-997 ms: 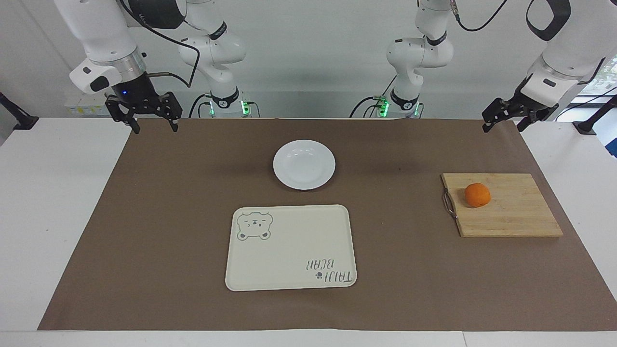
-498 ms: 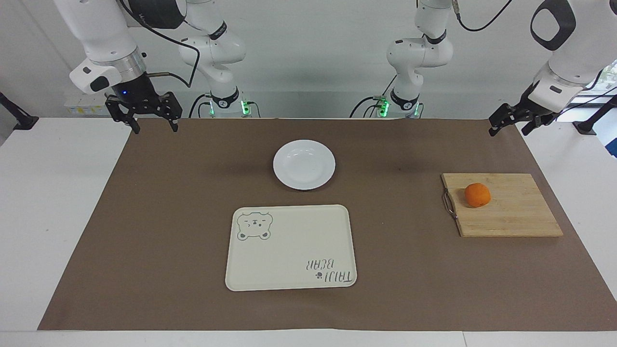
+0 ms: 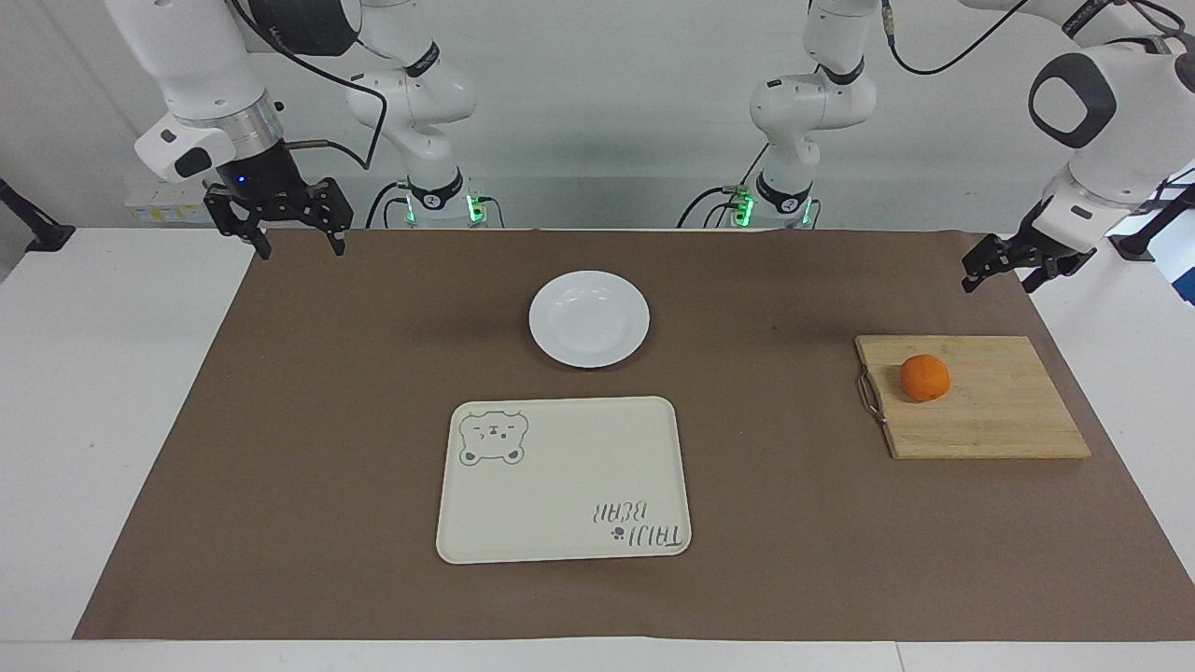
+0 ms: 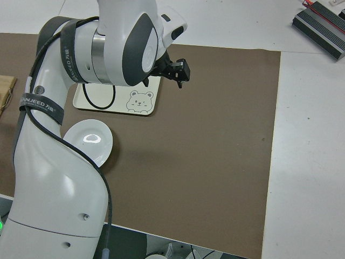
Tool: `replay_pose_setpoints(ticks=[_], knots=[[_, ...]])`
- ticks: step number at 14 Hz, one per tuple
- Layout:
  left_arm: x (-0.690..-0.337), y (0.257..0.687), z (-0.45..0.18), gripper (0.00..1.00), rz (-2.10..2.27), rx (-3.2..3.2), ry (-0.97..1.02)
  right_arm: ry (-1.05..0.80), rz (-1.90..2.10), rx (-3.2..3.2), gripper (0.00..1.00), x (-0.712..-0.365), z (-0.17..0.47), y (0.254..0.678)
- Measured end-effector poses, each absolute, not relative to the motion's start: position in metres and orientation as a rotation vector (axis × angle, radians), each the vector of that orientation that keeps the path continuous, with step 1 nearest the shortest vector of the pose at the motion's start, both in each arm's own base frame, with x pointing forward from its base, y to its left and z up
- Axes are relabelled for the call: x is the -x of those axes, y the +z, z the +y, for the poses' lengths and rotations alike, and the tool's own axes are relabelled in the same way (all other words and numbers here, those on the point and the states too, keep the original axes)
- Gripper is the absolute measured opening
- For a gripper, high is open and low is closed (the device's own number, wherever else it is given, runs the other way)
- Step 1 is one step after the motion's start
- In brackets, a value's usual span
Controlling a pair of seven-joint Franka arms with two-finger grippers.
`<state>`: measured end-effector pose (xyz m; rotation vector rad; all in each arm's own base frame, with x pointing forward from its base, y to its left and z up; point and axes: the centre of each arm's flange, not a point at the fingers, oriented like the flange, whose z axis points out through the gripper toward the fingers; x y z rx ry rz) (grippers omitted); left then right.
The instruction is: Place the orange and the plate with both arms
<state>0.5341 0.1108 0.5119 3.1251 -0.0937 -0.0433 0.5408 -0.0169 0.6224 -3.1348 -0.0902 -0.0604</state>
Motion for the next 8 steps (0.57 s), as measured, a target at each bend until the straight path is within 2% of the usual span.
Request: replay_pose_setpoints(ticks=[4,8], knots=[[-0.539,0.462,0.104,1.0,-0.114,-3.134,-0.009,-0.06,-0.09,3.135,1.0,-0.541,-0.017,0.622],[-0.56,0.414,0.105,1.0,-0.115,-3.151,0.022,-0.06,-0.09,3.135,1.0,-0.541,-0.017,0.622]])
